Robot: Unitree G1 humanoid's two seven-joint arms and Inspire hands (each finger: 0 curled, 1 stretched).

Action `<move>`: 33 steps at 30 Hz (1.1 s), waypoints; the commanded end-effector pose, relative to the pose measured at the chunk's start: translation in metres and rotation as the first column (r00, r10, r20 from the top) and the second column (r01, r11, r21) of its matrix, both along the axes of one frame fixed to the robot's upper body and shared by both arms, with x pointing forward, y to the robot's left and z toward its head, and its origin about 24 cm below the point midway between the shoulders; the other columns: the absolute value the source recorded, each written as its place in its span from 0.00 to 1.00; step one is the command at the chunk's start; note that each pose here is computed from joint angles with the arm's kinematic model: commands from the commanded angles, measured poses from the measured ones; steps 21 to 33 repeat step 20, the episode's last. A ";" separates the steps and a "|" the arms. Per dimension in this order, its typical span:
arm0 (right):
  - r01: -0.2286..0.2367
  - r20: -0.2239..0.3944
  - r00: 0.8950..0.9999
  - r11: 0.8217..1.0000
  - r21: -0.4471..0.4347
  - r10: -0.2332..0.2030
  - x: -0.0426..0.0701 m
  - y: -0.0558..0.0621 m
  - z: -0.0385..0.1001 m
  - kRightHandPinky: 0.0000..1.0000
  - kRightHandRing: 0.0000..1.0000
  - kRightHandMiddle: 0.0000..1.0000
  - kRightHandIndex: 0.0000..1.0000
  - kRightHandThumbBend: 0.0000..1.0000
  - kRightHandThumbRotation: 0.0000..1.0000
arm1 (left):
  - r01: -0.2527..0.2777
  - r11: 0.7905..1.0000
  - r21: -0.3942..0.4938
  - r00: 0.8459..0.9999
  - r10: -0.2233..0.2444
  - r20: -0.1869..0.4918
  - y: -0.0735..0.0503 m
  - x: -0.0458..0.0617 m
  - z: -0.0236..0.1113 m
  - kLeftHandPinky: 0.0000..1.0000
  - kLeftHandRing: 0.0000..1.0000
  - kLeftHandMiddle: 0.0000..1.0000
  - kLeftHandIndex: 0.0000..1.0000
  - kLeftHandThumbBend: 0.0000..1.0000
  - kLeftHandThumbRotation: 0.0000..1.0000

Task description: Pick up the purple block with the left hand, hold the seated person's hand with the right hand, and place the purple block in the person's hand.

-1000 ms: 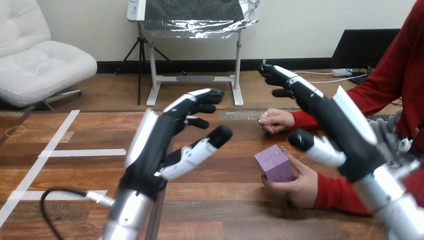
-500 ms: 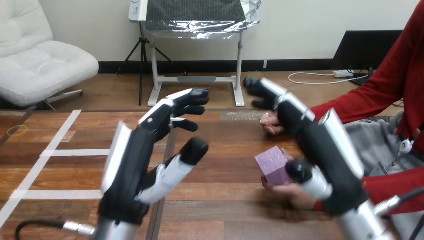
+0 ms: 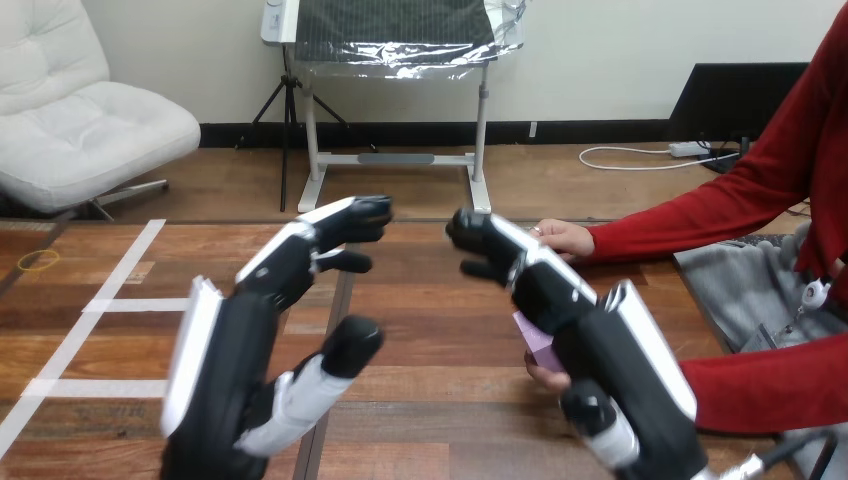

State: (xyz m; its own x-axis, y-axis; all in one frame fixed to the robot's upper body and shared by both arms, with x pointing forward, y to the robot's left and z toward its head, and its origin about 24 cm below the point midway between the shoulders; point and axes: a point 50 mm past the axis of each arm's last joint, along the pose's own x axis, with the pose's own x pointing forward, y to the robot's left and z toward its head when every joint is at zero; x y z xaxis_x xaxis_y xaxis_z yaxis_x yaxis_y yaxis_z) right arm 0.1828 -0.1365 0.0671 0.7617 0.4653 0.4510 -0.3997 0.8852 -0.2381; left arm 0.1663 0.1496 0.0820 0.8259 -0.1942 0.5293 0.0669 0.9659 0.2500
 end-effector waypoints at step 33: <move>-0.045 0.036 0.998 0.992 0.121 0.041 -0.003 0.003 0.009 1.00 0.96 0.91 0.90 0.91 1.00 | 0.098 0.980 -0.172 0.992 -0.083 0.092 -0.007 -0.007 0.008 0.68 0.78 0.77 0.74 0.64 0.83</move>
